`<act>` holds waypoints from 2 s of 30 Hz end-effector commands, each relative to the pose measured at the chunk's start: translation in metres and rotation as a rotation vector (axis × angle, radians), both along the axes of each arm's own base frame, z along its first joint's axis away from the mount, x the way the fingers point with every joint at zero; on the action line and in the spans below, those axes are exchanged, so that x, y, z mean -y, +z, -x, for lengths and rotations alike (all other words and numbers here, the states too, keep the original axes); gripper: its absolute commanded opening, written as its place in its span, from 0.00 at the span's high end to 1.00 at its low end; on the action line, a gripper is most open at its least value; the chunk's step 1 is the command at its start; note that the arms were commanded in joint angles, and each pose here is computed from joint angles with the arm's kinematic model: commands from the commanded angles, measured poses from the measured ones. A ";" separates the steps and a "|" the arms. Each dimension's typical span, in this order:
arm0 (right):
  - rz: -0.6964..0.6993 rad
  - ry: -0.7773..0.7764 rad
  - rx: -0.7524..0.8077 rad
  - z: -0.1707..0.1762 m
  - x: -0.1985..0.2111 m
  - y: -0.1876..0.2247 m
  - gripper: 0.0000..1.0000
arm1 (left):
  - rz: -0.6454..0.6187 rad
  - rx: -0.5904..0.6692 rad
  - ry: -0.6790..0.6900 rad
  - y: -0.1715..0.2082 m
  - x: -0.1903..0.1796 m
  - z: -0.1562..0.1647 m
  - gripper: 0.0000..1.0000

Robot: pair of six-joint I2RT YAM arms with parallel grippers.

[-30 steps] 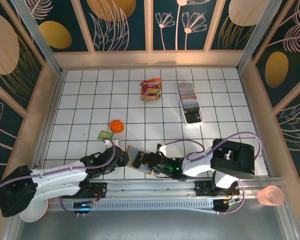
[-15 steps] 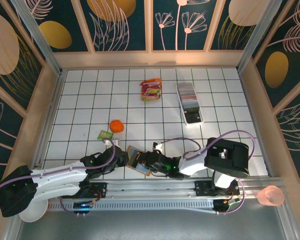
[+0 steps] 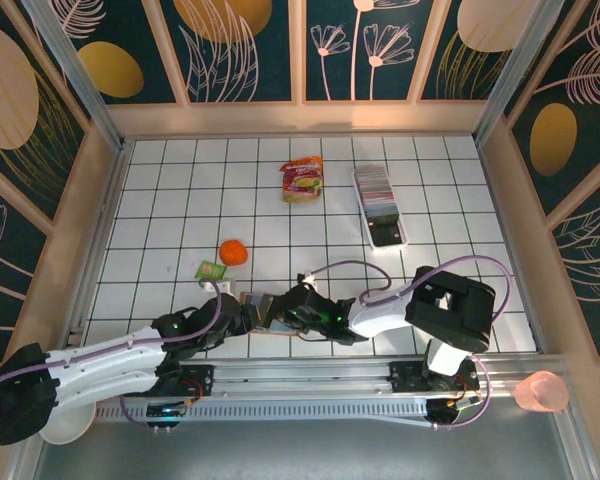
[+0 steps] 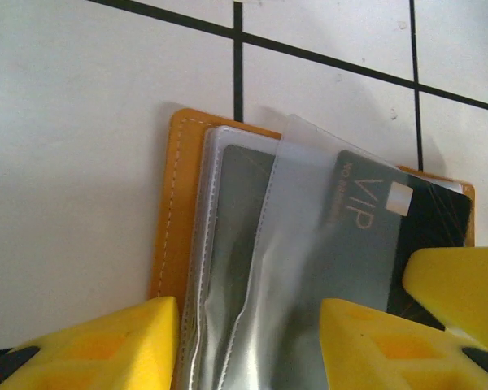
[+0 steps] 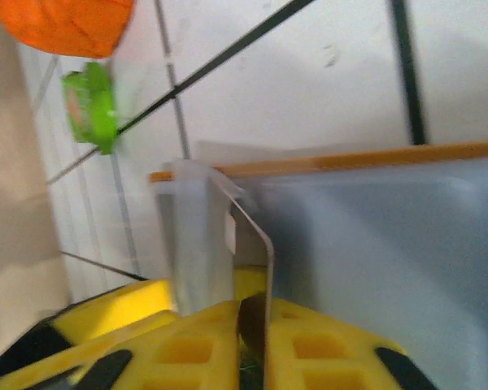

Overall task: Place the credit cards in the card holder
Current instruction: Insert the credit card into the card slot, then flip over the card slot in the card holder.

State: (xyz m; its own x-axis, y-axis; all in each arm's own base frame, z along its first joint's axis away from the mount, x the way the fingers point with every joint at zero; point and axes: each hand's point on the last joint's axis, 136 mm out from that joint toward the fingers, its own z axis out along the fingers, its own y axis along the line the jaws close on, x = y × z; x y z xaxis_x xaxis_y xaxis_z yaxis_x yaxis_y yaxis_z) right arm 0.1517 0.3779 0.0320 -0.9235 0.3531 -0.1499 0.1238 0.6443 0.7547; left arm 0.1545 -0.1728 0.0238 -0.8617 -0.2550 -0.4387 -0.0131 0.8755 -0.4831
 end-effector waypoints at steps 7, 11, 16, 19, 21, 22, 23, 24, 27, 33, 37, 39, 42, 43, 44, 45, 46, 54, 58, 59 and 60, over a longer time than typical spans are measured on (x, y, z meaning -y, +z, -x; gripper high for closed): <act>0.212 0.059 0.022 -0.003 0.019 -0.016 0.76 | -0.147 -0.015 0.031 -0.013 -0.027 0.003 0.59; 0.222 0.079 0.016 -0.005 0.013 -0.020 0.76 | -0.123 -0.006 0.037 -0.009 -0.022 0.000 0.59; 0.209 0.099 0.008 -0.004 0.003 -0.021 0.78 | -0.126 0.013 0.081 -0.007 -0.032 -0.003 0.60; 0.207 0.110 0.009 -0.004 -0.002 -0.020 0.79 | -0.110 0.029 0.087 -0.004 -0.033 -0.005 0.61; 0.220 0.113 0.009 -0.005 -0.002 -0.021 0.79 | -0.101 0.033 0.100 -0.003 -0.035 -0.008 0.61; 0.227 0.114 0.007 -0.005 -0.003 -0.021 0.79 | -0.096 0.029 0.109 -0.003 -0.036 -0.009 0.63; 0.229 0.117 0.006 -0.005 -0.004 -0.021 0.79 | -0.088 0.022 0.118 -0.006 -0.037 -0.010 0.65; 0.229 0.121 0.004 -0.005 -0.004 -0.022 0.79 | -0.070 0.012 0.112 -0.008 -0.035 -0.010 0.68; 0.241 0.127 0.008 -0.006 -0.007 -0.020 0.80 | -0.035 0.004 0.089 -0.011 -0.028 -0.011 0.71; 0.260 0.152 0.030 -0.009 -0.018 -0.014 0.82 | -0.025 -0.046 0.052 -0.022 -0.019 -0.005 0.83; 0.247 0.166 0.031 -0.010 -0.028 -0.013 0.84 | -0.009 -0.069 0.029 -0.025 -0.014 -0.002 0.86; 0.239 0.167 0.032 -0.011 -0.031 -0.012 0.84 | 0.009 -0.074 0.018 -0.025 -0.011 0.000 0.86; 0.225 0.162 0.039 -0.012 -0.032 -0.008 0.84 | 0.029 -0.074 0.013 -0.023 -0.009 0.001 0.85; 0.223 0.158 0.043 -0.012 -0.032 -0.007 0.84 | 0.027 -0.074 0.016 -0.023 -0.010 0.001 0.84; 0.216 0.155 0.052 -0.012 -0.031 -0.004 0.84 | 0.027 -0.076 0.015 -0.024 -0.010 0.002 0.84; 0.211 0.151 0.058 -0.012 -0.029 -0.001 0.84 | 0.032 -0.077 0.016 -0.023 -0.010 0.002 0.83; 0.207 0.145 0.069 -0.014 -0.027 0.003 0.83 | 0.033 -0.078 0.018 -0.023 -0.010 0.002 0.83; 0.240 0.121 0.109 -0.015 -0.009 0.020 0.78 | 0.007 -0.039 0.038 -0.013 -0.017 -0.003 0.66; 0.267 0.113 0.119 -0.015 0.000 0.024 0.76 | 0.022 -0.029 0.033 -0.010 -0.015 -0.003 0.59; 0.273 0.110 0.122 -0.015 0.003 0.026 0.75 | 0.021 -0.028 0.033 -0.009 -0.015 -0.003 0.59; 0.279 0.111 0.123 -0.013 0.005 0.027 0.74 | 0.017 -0.027 0.035 -0.009 -0.016 -0.004 0.57</act>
State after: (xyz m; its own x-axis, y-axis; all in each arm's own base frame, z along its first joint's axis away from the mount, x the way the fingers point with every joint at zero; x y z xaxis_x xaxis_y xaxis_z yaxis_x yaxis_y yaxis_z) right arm 0.1657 0.3894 0.0558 -0.9364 0.1924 -0.2934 -0.0227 0.8013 0.5978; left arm 0.1658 -0.1614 0.0210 -0.8442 -0.3206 -0.4295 -0.0540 0.8482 -0.5269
